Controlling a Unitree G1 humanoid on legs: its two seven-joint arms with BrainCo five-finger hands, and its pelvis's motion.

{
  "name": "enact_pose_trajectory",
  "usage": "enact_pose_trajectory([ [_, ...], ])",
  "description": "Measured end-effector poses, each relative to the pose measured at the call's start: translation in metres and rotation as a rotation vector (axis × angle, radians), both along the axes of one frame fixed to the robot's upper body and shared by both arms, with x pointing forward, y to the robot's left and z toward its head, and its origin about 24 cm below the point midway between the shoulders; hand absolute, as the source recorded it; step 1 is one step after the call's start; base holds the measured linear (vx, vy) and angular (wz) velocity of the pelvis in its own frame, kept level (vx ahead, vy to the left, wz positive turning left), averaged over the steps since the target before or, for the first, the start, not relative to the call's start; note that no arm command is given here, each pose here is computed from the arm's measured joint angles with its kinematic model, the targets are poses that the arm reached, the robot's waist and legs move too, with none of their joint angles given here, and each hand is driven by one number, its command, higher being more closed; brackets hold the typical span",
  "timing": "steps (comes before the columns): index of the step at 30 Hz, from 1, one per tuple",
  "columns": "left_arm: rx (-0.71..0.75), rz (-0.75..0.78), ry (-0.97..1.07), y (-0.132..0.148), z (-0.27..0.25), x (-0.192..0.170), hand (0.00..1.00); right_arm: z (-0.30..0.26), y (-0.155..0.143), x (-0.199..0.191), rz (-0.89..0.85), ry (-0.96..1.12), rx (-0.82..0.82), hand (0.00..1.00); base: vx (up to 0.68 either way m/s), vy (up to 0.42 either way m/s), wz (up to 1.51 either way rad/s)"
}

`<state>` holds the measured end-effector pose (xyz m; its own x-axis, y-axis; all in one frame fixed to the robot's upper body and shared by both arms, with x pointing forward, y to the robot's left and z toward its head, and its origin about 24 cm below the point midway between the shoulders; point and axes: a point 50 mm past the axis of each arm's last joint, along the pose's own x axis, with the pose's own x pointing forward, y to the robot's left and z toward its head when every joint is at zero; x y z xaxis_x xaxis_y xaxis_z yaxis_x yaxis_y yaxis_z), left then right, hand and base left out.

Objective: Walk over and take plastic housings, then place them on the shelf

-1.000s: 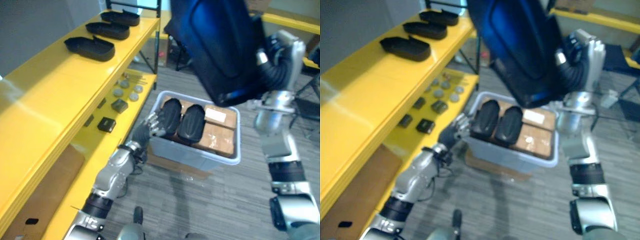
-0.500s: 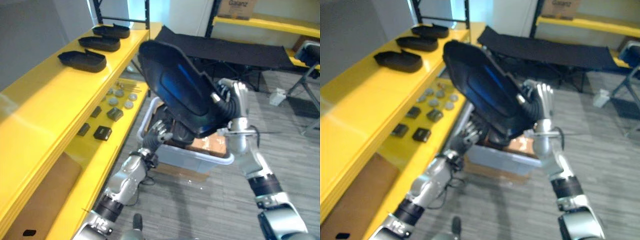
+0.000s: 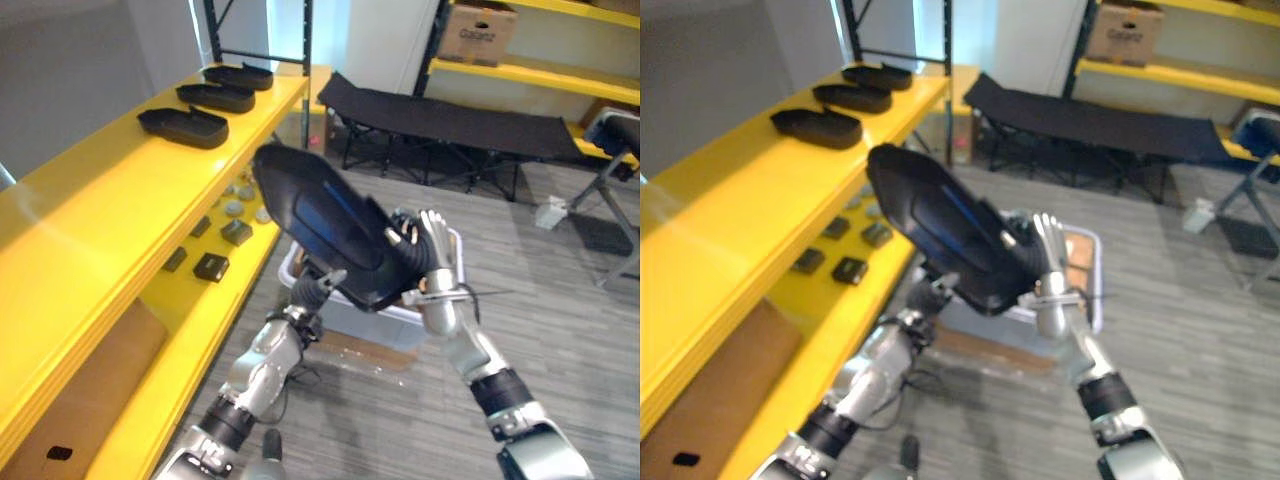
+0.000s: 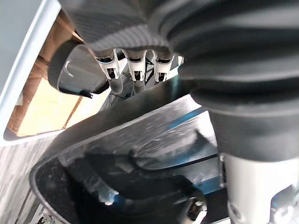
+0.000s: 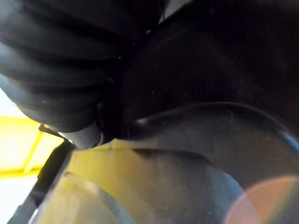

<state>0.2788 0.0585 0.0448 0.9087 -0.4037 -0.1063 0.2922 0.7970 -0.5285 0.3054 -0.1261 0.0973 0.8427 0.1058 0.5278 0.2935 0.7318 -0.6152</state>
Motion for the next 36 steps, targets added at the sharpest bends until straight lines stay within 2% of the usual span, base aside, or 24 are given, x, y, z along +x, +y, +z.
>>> enact_pose_trajectory([
  [1,0.010,0.007,0.002,0.001,-0.002,0.000,0.00,-0.003,0.002,-0.001,0.002,0.009,0.014,1.00,0.05,-0.002,0.01],
  [2,0.018,0.010,0.007,0.001,-0.004,0.000,1.00,-0.006,0.003,-0.001,0.004,0.028,0.028,1.00,0.05,-0.006,0.01],
  [9,0.058,0.041,-0.012,-0.001,-0.006,-0.001,1.00,-0.026,0.007,-0.008,-0.011,0.121,0.155,1.00,0.02,-0.007,0.02],
  [17,0.126,0.229,-0.007,0.013,-0.013,0.000,1.00,-0.040,0.027,-0.019,0.003,0.168,0.263,1.00,-0.01,-0.001,0.00],
  [27,0.124,0.295,-0.024,0.012,-0.009,-0.003,1.00,-0.043,0.029,-0.028,0.036,0.177,0.302,1.00,-0.02,0.001,-0.01],
  [28,0.118,0.298,-0.030,0.012,-0.008,-0.004,1.00,-0.043,0.029,-0.029,0.046,0.172,0.308,0.00,0.00,0.000,-0.04],
  [36,0.118,0.331,-0.120,0.017,0.006,-0.002,1.00,-0.049,0.034,-0.043,0.193,0.230,0.307,0.00,0.00,0.000,-0.03],
])
